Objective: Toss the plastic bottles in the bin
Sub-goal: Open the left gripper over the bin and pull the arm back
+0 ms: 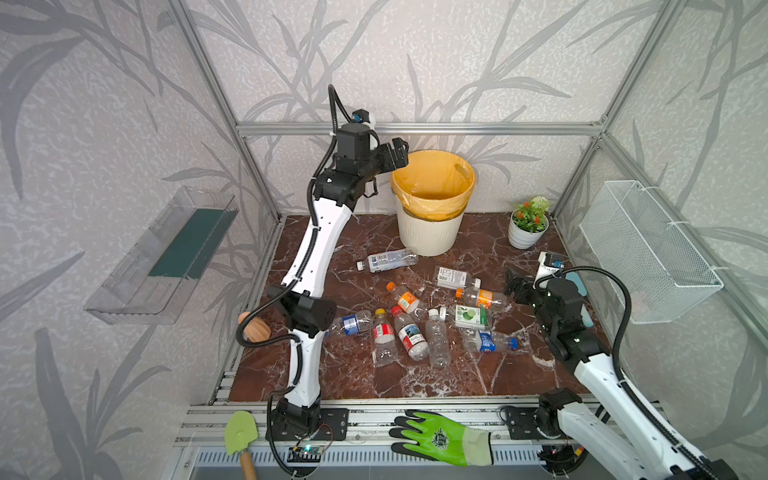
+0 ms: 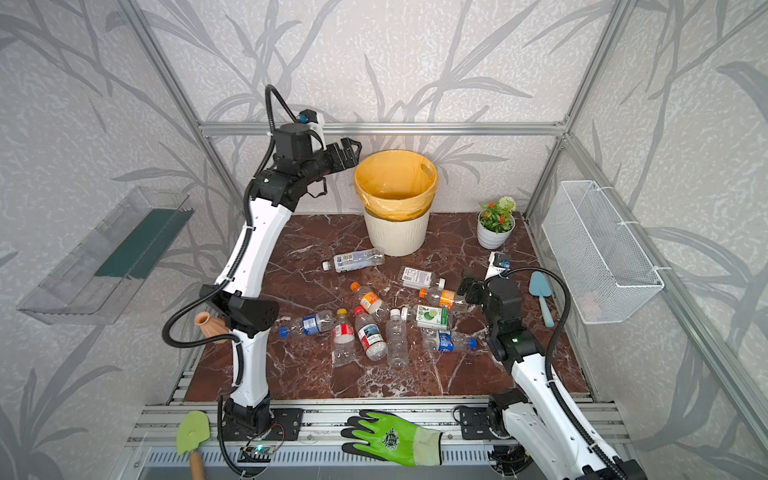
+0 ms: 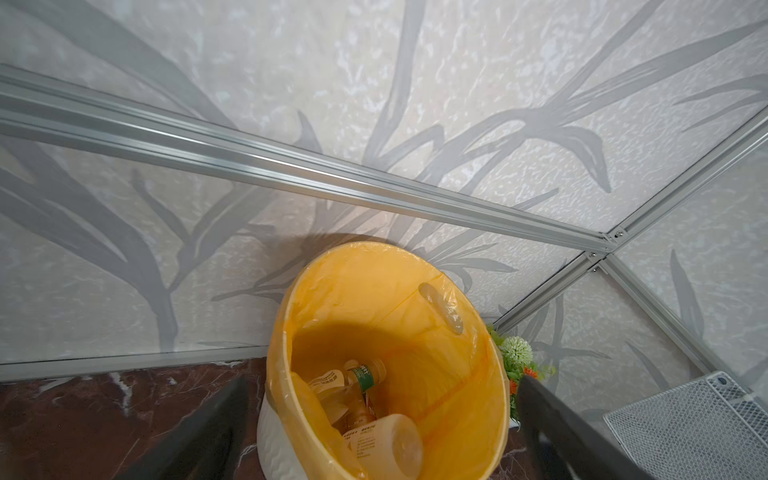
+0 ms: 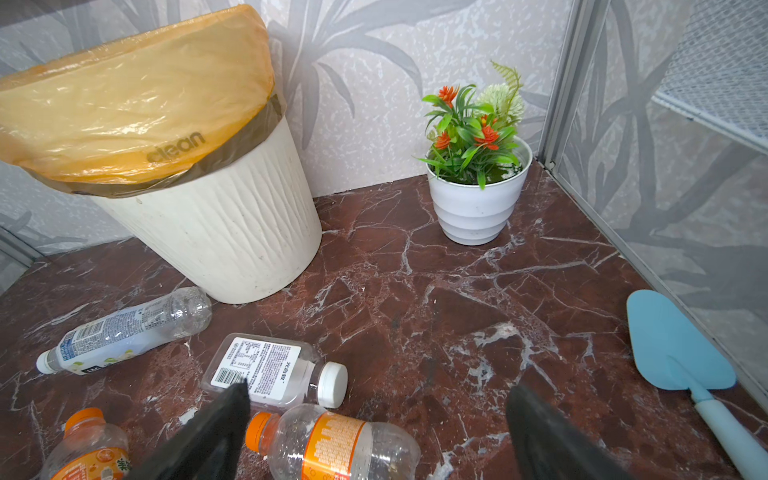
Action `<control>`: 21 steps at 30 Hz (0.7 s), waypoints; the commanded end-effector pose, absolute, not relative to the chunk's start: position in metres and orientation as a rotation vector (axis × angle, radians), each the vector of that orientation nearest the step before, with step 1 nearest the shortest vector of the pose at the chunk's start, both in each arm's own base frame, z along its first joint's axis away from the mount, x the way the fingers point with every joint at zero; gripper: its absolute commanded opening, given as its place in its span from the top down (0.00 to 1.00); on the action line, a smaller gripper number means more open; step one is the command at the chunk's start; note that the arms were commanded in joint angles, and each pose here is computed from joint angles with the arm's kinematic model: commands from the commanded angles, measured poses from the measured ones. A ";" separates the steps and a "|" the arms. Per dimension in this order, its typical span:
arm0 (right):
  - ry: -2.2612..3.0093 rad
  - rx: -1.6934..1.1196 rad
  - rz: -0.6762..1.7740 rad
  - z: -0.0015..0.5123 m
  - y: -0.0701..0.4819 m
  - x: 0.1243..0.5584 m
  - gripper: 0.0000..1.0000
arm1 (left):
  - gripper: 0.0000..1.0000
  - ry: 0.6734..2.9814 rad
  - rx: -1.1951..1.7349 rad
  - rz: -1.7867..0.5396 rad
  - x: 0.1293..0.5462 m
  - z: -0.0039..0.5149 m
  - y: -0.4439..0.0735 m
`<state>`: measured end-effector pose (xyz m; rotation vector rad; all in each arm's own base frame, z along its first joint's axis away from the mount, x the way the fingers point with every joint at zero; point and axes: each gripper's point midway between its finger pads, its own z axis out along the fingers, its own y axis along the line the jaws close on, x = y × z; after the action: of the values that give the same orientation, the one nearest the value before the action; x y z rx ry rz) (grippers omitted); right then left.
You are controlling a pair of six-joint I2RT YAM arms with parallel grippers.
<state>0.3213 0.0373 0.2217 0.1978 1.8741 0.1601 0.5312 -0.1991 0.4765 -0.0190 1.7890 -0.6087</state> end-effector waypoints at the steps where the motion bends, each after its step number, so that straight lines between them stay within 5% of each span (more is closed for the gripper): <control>1: 1.833 0.213 0.212 0.236 0.041 0.327 0.04 | 0.01 1.714 0.020 -0.574 0.512 0.502 -0.190; 21: 1.924 0.116 0.237 0.213 0.058 0.339 0.06 | 0.01 2.144 0.280 -0.154 0.482 0.294 -0.158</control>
<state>0.3298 0.0512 0.1921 0.1370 1.9780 0.1934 0.4891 -0.1638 0.2815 0.1781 2.1805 -0.2312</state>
